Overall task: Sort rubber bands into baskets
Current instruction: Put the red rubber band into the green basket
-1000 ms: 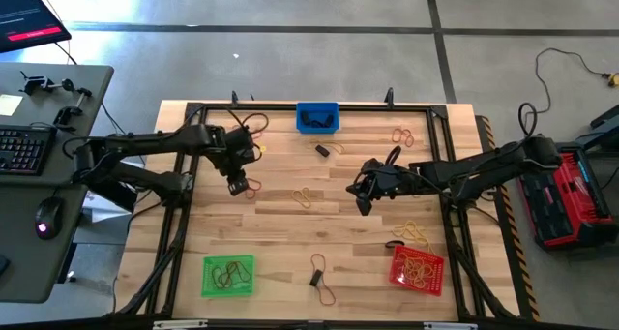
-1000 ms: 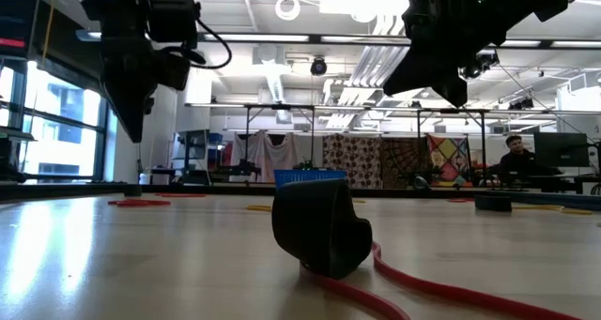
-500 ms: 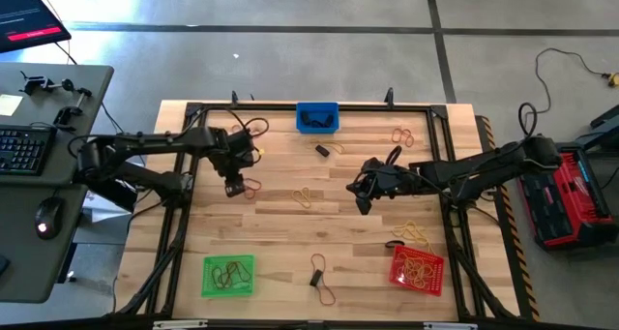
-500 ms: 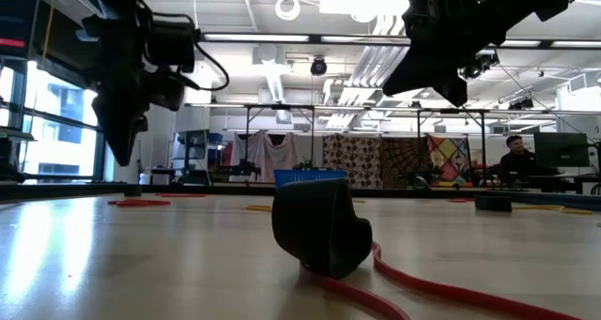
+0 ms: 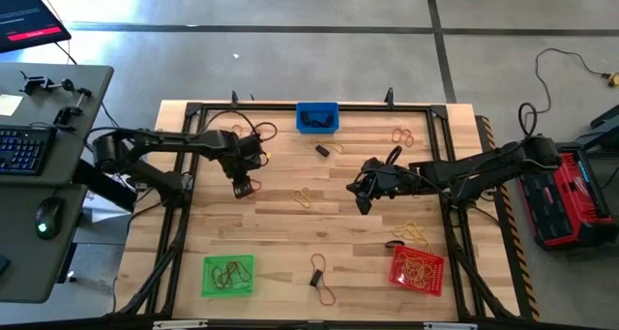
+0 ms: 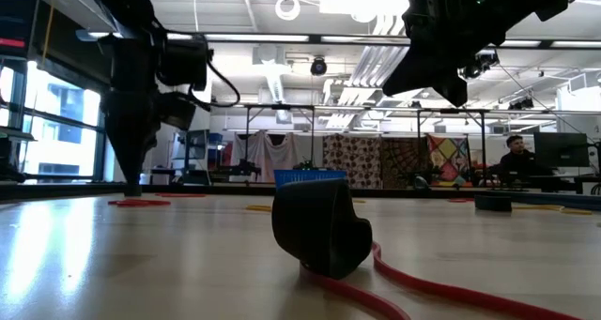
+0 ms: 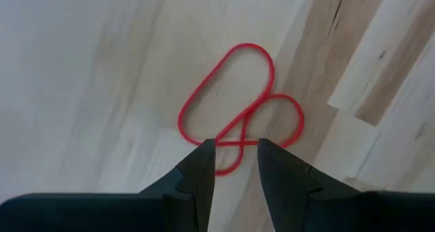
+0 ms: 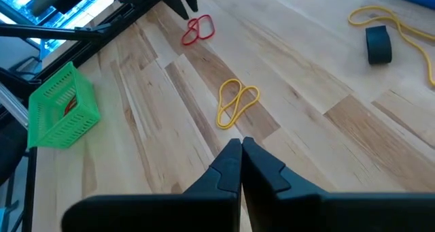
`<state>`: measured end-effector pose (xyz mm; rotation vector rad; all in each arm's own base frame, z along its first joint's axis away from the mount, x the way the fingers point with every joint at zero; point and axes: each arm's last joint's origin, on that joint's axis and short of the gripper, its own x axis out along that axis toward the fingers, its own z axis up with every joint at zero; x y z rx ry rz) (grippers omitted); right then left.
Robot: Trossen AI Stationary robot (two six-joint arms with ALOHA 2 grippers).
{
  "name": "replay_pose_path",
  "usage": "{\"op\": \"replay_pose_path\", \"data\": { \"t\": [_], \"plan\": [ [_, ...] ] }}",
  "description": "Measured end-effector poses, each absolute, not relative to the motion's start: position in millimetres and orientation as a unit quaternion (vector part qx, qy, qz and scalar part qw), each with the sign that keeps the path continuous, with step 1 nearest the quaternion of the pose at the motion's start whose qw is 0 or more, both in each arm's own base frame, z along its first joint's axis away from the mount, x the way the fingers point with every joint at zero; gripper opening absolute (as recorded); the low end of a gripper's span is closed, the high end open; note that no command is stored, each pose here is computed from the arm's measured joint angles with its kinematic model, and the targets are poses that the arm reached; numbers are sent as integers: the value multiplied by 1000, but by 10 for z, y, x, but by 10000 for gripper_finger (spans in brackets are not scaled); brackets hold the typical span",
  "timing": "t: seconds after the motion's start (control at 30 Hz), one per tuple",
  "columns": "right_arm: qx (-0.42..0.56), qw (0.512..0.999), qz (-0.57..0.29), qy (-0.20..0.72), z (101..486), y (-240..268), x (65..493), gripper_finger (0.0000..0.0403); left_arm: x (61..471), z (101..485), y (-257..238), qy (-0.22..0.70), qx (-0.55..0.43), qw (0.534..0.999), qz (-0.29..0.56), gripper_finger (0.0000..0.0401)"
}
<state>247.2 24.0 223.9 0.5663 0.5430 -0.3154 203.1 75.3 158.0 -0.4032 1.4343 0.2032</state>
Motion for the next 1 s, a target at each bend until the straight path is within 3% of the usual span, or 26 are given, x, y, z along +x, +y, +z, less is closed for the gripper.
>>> {"op": "replay_pose_path", "data": {
  "t": [0.73,0.87,1.0],
  "plan": [
    [275,912,-153,263,2239,240,2472,0,2237,1299,535,693,-41,719,-12,102],
    [274,912,-153,264,2239,240,2472,0,2247,1293,502,698,4,716,-14,74],
    [265,915,-151,265,2239,240,2472,0,2258,1296,474,697,14,717,-10,14]
  ]
}}
